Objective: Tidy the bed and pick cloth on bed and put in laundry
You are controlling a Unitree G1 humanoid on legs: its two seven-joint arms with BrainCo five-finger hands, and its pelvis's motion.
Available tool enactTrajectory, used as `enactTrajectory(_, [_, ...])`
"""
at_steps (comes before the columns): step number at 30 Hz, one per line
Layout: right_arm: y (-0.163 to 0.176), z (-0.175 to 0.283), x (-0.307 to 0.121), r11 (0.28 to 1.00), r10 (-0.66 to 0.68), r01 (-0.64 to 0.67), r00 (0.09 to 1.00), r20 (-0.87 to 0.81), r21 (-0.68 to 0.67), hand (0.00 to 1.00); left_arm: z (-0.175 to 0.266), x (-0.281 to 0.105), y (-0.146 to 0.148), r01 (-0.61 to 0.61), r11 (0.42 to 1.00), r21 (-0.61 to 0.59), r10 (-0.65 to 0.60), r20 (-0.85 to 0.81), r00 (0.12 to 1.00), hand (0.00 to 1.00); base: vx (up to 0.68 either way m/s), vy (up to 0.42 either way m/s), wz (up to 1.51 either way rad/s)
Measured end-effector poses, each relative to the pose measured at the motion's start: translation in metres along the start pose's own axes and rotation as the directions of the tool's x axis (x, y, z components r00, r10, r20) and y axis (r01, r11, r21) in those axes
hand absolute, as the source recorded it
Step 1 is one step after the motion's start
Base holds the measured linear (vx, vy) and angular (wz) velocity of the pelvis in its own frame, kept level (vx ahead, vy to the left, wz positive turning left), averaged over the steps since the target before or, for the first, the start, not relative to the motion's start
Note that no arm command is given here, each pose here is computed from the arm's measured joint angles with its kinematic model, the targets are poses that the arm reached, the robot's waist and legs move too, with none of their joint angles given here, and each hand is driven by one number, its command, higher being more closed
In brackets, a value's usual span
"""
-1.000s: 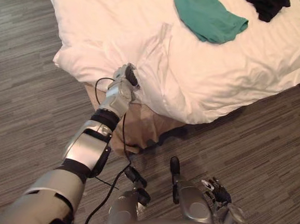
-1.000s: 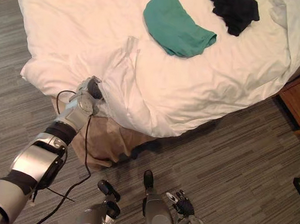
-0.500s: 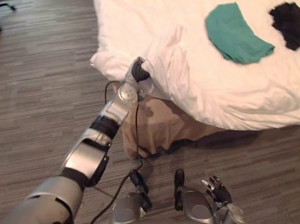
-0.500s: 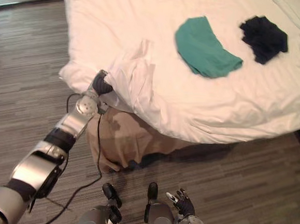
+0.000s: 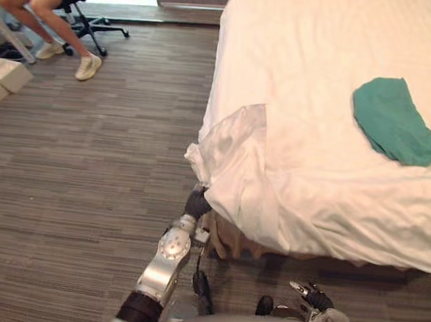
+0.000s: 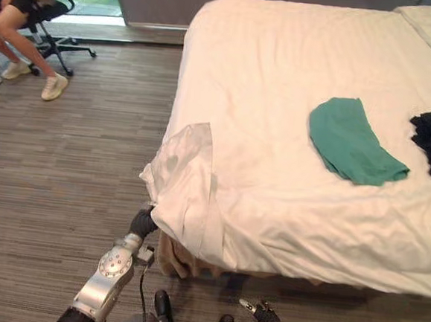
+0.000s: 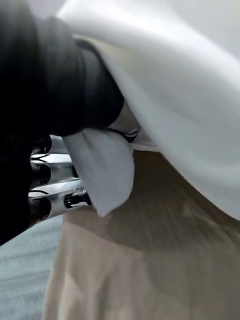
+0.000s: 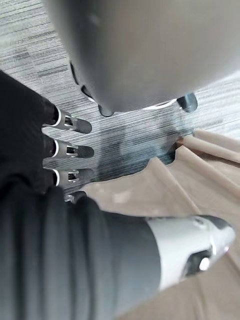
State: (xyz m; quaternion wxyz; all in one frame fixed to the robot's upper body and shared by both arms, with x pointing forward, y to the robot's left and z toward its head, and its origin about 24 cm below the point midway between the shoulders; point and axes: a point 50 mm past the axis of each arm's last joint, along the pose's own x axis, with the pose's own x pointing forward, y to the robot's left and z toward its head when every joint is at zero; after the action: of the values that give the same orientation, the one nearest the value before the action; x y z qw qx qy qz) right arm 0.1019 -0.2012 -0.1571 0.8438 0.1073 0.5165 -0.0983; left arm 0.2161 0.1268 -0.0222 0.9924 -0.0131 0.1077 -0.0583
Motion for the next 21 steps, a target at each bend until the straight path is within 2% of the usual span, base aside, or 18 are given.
enactTrajectory(4, [-0.001,-0.003,0.001,1.000,0.001,-0.001,0.999,-0.038,-0.017,0.00,-0.032,-0.013,0.006,-0.137,0.974,-0.178,0.111,-0.149,0.983,0.00,0.09,-0.062,0.09])
enactTrajectory(6, [0.001,-0.004,0.002,1.000,0.003,-0.004,0.999,-0.052,-0.012,0.00,-0.052,-0.020,0.013,-0.268,0.936,-0.230,0.209,-0.251,0.945,0.00,0.04,-0.017,0.26])
enactTrajectory(7, [0.004,-0.004,0.003,1.000,0.010,-0.011,0.998,-0.059,-0.010,0.00,-0.069,-0.030,0.026,-0.399,0.881,-0.254,0.308,-0.331,0.892,0.00,0.02,-0.019,0.15])
enactTrajectory(8, [0.004,-0.005,0.003,1.000,0.010,-0.011,0.998,-0.069,-0.026,0.00,-0.086,-0.044,0.045,-0.562,0.778,-0.282,0.427,-0.419,0.801,0.00,0.02,-0.025,0.11])
enactTrajectory(9, [0.004,-0.006,0.003,1.000,0.008,-0.010,0.997,-0.075,-0.026,0.00,-0.093,-0.052,0.055,-0.630,0.725,-0.279,0.477,-0.456,0.751,0.00,0.02,-0.025,0.09])
enactTrajectory(10, [0.004,-0.009,0.002,1.000,0.004,-0.005,0.996,-0.090,-0.015,0.00,-0.107,-0.069,0.071,-0.742,0.613,-0.270,0.553,-0.525,0.647,0.00,-0.01,-0.013,0.15])
enactTrajectory(13, [0.002,-0.015,0.002,1.000,-0.005,0.006,0.993,-0.114,0.005,0.00,-0.132,-0.113,0.097,-0.911,0.329,-0.247,0.646,-0.645,0.408,0.00,-0.06,0.018,0.35])
enactTrajectory(14, [0.002,-0.016,0.001,1.000,-0.007,0.008,0.993,-0.116,0.009,0.00,-0.138,-0.122,0.099,-0.933,0.272,-0.236,0.648,-0.672,0.359,0.00,-0.09,0.047,0.42])
enactTrajectory(16, [0.004,-0.019,0.001,1.000,-0.009,0.011,0.992,-0.125,0.015,0.00,-0.160,-0.159,0.098,-0.987,0.057,-0.150,0.611,-0.777,0.153,0.00,-0.10,0.055,0.25])
enactTrajectory(17, [0.004,-0.020,0.001,1.000,-0.008,0.011,0.991,-0.130,0.017,0.00,-0.165,-0.169,0.097,-0.992,0.015,-0.122,0.597,-0.795,0.107,0.00,-0.10,0.057,0.04])
enactTrajectory(19, [0.005,-0.026,0.000,0.999,-0.012,0.019,0.988,-0.157,0.041,0.00,-0.180,-0.206,0.088,-0.973,-0.227,-0.045,0.496,-0.865,-0.076,0.00,-0.09,0.057,0.04])
enactTrajectory(20, [0.004,-0.029,0.000,0.999,-0.016,0.024,0.986,-0.167,0.049,0.00,-0.184,-0.220,0.082,-0.943,-0.332,-0.021,0.449,-0.883,-0.139,0.00,-0.06,0.042,0.06])
enactTrajectory(21, [0.004,-0.030,0.000,0.999,-0.017,0.025,0.985,-0.172,0.048,0.00,-0.186,-0.226,0.080,-0.926,-0.376,-0.012,0.429,-0.889,-0.163,0.00,-0.04,0.037,0.05])
